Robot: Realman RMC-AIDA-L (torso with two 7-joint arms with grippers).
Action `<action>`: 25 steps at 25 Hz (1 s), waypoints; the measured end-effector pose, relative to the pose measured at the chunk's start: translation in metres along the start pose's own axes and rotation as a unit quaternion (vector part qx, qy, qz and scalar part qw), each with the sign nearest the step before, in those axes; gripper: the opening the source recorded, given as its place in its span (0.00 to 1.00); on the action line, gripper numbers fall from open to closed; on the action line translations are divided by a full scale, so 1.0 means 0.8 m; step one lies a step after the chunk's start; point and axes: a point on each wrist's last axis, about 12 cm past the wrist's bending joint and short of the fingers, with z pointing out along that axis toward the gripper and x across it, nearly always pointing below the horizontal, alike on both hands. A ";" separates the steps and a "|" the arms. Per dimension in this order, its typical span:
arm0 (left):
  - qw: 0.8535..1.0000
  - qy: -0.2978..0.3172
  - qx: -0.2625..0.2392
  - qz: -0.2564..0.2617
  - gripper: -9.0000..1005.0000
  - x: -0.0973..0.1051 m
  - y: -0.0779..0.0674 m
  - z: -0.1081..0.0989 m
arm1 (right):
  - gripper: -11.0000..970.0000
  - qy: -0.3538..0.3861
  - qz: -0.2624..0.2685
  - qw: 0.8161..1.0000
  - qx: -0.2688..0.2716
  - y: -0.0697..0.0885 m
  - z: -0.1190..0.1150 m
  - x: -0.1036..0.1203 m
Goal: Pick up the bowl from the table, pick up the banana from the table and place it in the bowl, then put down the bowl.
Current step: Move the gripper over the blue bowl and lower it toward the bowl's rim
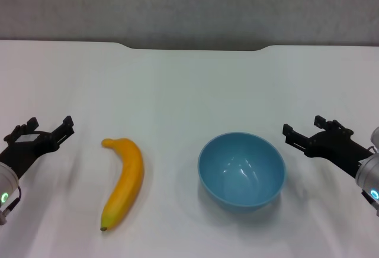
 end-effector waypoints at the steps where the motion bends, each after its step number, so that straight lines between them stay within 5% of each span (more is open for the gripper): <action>1: 1.000 0.000 0.000 0.000 0.83 0.000 0.000 0.000 | 0.93 0.000 -0.001 1.000 0.000 0.000 0.000 0.000; 4: 1.000 -0.001 -0.002 -0.005 0.90 0.000 0.001 0.000 | 0.93 0.001 -0.005 1.000 -0.002 0.001 0.000 0.000; 18: 1.000 -0.007 0.005 -0.007 0.90 0.000 0.002 -0.006 | 0.92 -0.040 0.001 0.998 -0.042 0.023 -0.004 -0.024; 25: 1.000 0.003 0.008 -0.001 0.90 0.005 0.002 -0.009 | 0.92 0.031 0.015 0.998 -0.055 0.042 0.017 -0.060</action>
